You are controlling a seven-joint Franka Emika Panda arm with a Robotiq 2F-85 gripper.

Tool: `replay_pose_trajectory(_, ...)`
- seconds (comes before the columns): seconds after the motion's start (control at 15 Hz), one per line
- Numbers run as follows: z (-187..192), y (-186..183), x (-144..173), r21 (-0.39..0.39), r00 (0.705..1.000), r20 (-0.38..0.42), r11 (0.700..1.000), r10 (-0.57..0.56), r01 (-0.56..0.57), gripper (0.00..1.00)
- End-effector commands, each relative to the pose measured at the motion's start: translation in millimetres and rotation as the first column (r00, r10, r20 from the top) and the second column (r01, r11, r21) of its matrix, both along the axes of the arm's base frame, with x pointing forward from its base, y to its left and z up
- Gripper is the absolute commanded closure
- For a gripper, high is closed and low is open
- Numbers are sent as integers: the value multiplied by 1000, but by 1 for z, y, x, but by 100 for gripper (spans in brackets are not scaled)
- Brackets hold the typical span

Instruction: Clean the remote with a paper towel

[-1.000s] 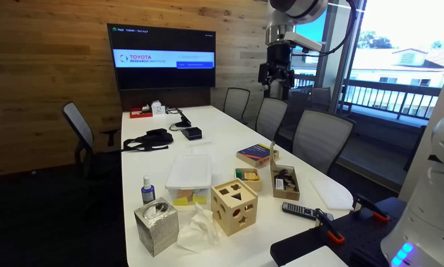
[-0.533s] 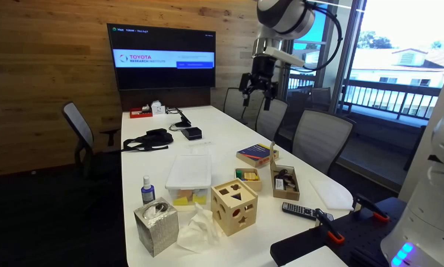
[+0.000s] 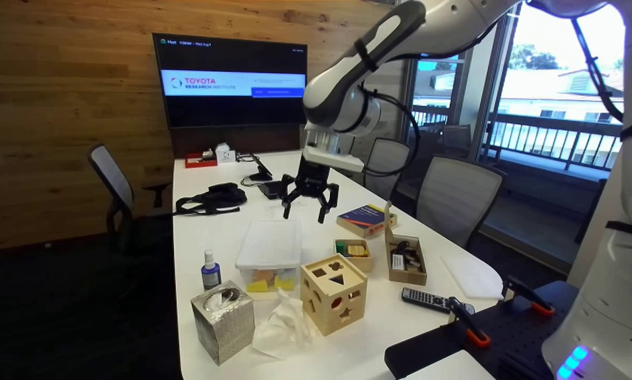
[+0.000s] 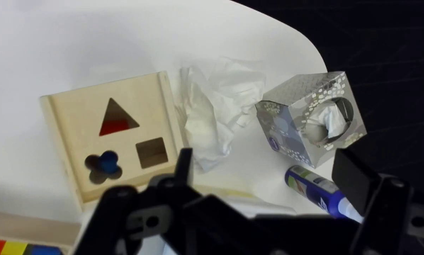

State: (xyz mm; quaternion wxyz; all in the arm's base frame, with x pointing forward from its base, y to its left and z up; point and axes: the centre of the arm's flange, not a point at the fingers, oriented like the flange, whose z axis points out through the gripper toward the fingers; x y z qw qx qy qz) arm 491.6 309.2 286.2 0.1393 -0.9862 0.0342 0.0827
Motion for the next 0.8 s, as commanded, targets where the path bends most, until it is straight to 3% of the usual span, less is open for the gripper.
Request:
replay_pose_trajectory(0.0,-54,40,43,1,993,-96,998,-64,64,0)
replay_pose_trajectory(0.27,-106,47,72,8,982,-164,995,-99,102,0)
replay_pose_trajectory(0.73,-154,57,103,16,952,-265,987,-151,161,0)
